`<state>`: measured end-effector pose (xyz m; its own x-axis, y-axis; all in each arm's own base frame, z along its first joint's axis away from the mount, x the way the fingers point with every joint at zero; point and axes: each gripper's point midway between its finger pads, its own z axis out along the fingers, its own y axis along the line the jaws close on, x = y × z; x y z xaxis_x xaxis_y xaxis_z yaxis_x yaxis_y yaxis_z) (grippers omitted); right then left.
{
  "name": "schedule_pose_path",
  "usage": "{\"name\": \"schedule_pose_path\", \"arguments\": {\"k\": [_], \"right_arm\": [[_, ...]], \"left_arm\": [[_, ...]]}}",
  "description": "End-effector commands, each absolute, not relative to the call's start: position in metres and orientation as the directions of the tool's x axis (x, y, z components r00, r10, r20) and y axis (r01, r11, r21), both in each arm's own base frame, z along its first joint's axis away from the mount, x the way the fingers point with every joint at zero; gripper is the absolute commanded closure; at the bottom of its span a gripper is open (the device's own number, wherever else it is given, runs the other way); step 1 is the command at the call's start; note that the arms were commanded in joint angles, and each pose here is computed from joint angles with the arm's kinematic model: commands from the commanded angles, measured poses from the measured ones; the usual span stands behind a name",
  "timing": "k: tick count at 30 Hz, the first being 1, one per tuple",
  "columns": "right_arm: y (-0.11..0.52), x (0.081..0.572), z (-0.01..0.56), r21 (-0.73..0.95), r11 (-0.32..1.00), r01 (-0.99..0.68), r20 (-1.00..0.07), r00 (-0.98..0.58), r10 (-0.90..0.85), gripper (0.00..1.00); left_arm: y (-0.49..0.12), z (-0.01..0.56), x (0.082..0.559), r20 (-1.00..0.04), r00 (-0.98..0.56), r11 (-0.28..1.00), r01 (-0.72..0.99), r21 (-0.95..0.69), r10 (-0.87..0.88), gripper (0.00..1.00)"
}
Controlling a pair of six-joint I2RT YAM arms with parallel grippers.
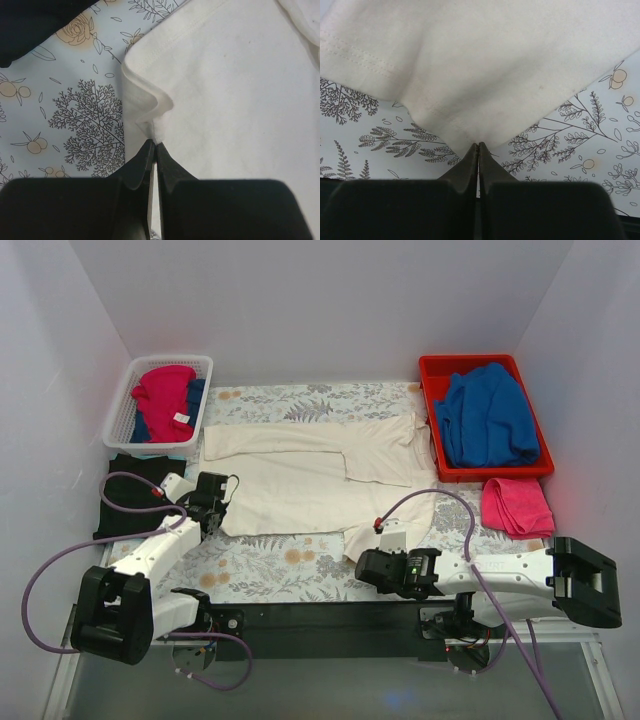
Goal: Fold and stack the t-shirts
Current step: Grap the side of the flattened tshirt closest away from the robot with both arms
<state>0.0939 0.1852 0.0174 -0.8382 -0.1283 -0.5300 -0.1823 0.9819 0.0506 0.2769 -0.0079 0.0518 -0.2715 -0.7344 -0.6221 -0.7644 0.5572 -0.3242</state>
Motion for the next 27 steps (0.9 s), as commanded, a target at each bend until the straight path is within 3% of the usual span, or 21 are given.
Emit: {"name": "schedule_pose_path", "arguments": {"k": [1,5,7,18,27], "right_arm": [[0.164,0.081,-0.002,-0.01,0.986,-0.165,-0.466,-0.872,-0.151,0.99],[0.167,0.088,0.017,-0.034,0.984,-0.175,-0.512,-0.842,-0.168,0.81],[0.172,0.094,0.028,-0.031,0.984,-0.177,-0.548,-0.82,-0.165,0.77],[0.173,0.095,0.035,-0.013,0.986,-0.167,-0.564,-0.813,-0.145,0.67],[0.178,0.091,0.018,0.05,0.98,-0.195,-0.559,-0.818,-0.135,0.47]], "left_arm": [[-0.004,0.056,0.274,-0.637,-0.262,0.561,-0.761,-0.326,-0.725,1.0],[-0.004,0.055,0.273,-0.636,-0.264,0.56,-0.763,-0.323,-0.726,1.0],[-0.004,0.055,0.273,-0.636,-0.264,0.56,-0.763,-0.323,-0.726,1.0],[-0.003,0.053,0.273,-0.638,-0.267,0.562,-0.764,-0.316,-0.722,1.0],[-0.004,0.051,0.273,-0.635,-0.27,0.562,-0.765,-0.314,-0.724,1.0]]}}
